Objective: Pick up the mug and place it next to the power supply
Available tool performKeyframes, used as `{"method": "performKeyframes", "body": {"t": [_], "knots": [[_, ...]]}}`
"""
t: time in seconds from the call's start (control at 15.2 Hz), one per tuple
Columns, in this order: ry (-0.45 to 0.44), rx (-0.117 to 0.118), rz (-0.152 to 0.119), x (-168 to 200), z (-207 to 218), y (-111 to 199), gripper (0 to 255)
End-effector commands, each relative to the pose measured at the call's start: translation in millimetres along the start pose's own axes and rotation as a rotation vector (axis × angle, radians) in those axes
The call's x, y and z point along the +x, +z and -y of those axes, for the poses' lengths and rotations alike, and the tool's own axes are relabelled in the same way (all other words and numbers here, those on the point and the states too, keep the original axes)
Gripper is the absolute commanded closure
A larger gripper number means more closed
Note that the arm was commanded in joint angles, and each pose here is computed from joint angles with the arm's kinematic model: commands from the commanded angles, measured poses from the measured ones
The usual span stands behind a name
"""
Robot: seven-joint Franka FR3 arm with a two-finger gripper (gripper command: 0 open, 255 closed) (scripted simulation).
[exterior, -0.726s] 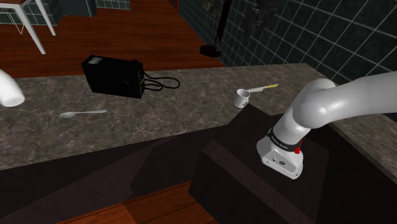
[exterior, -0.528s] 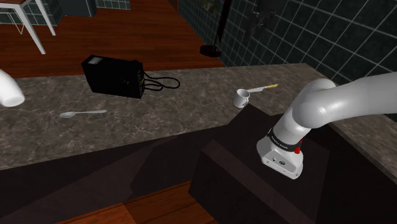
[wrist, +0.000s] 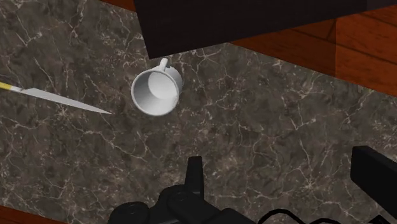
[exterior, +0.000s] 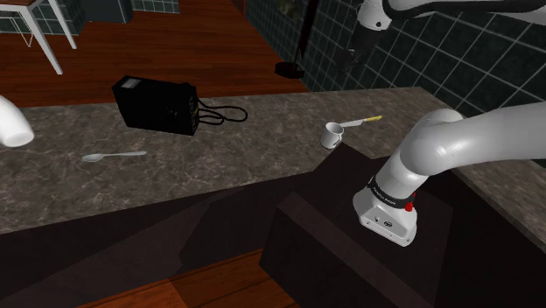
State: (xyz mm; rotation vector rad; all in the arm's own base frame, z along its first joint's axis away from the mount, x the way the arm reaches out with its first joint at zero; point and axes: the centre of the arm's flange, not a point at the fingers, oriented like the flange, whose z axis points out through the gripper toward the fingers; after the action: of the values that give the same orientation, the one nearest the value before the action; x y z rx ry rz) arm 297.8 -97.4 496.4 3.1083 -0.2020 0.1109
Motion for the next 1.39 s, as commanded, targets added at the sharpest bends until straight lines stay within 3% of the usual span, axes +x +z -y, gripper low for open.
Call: {"method": "performKeyframes", "body": {"t": [0.0, 1.32], "knots": [[-0.003, 0.007, -0.002, 1.0, -17.0, 21.0, 0], [-0.027, 0.077, -0.012, -3.8, -165.9, 246.4, 0]]}}
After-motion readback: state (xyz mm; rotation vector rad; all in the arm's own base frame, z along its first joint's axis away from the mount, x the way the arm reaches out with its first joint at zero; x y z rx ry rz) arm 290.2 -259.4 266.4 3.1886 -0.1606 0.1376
